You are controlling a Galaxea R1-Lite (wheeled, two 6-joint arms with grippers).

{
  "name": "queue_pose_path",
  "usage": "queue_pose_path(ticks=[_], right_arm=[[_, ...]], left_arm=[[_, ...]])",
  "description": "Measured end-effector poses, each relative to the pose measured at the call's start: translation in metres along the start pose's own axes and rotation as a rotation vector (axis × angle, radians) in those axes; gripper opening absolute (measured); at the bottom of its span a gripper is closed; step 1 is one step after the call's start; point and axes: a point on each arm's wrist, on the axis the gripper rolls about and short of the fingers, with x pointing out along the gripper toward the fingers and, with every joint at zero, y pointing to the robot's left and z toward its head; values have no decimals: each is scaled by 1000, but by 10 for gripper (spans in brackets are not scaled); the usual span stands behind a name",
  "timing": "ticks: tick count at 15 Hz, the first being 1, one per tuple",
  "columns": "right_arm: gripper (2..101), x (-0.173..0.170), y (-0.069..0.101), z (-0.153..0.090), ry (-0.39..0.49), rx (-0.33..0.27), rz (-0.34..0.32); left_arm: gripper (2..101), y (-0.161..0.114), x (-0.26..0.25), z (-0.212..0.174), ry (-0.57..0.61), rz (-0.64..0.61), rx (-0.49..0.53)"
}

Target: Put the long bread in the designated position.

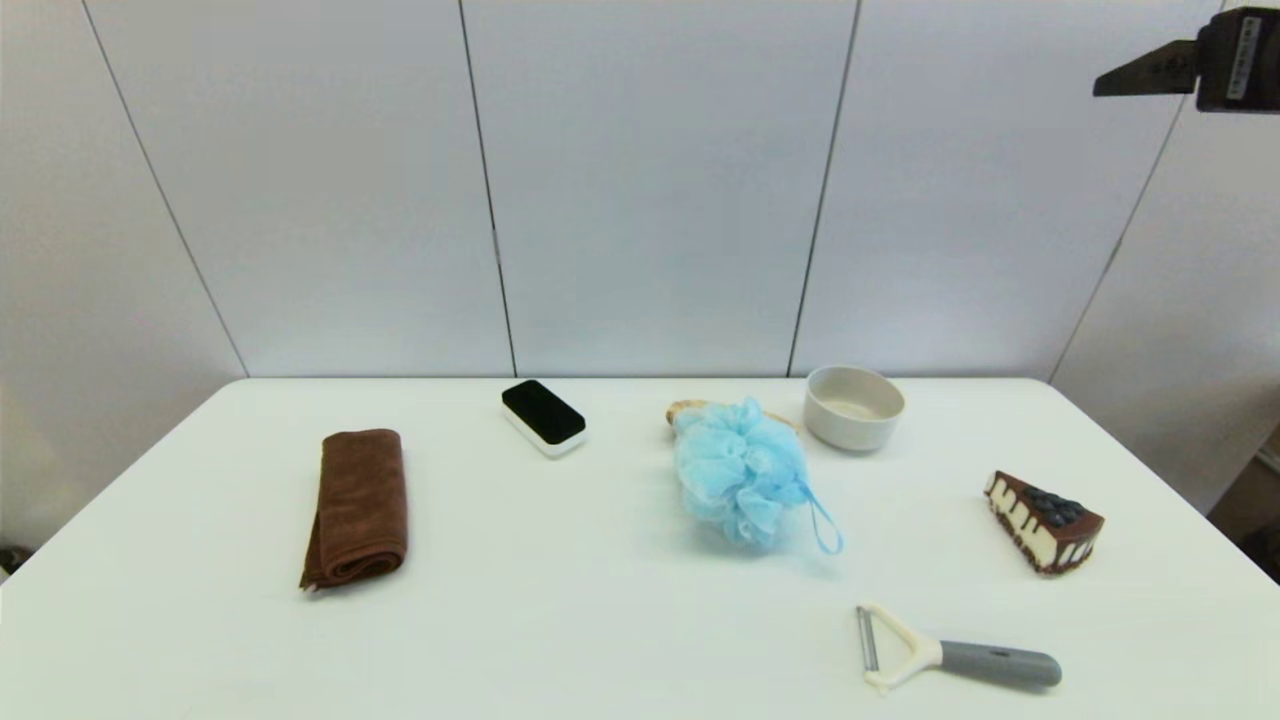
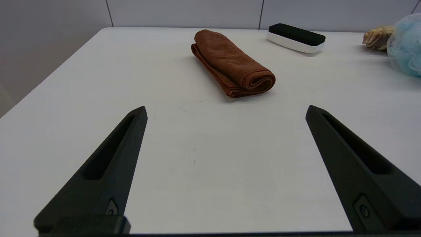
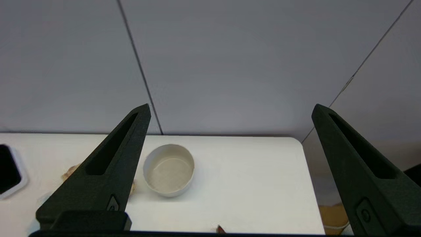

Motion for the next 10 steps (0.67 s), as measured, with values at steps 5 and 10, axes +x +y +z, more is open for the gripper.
queue_pose_path(ticks=[5, 10], right_arm=[[971, -60, -1, -4, -50, -46, 59], [971, -119, 1, -33, -53, -83, 71]], left_arm=[[978, 0, 0, 0, 0, -1, 0], [978, 0, 0, 0, 0, -1, 0]])
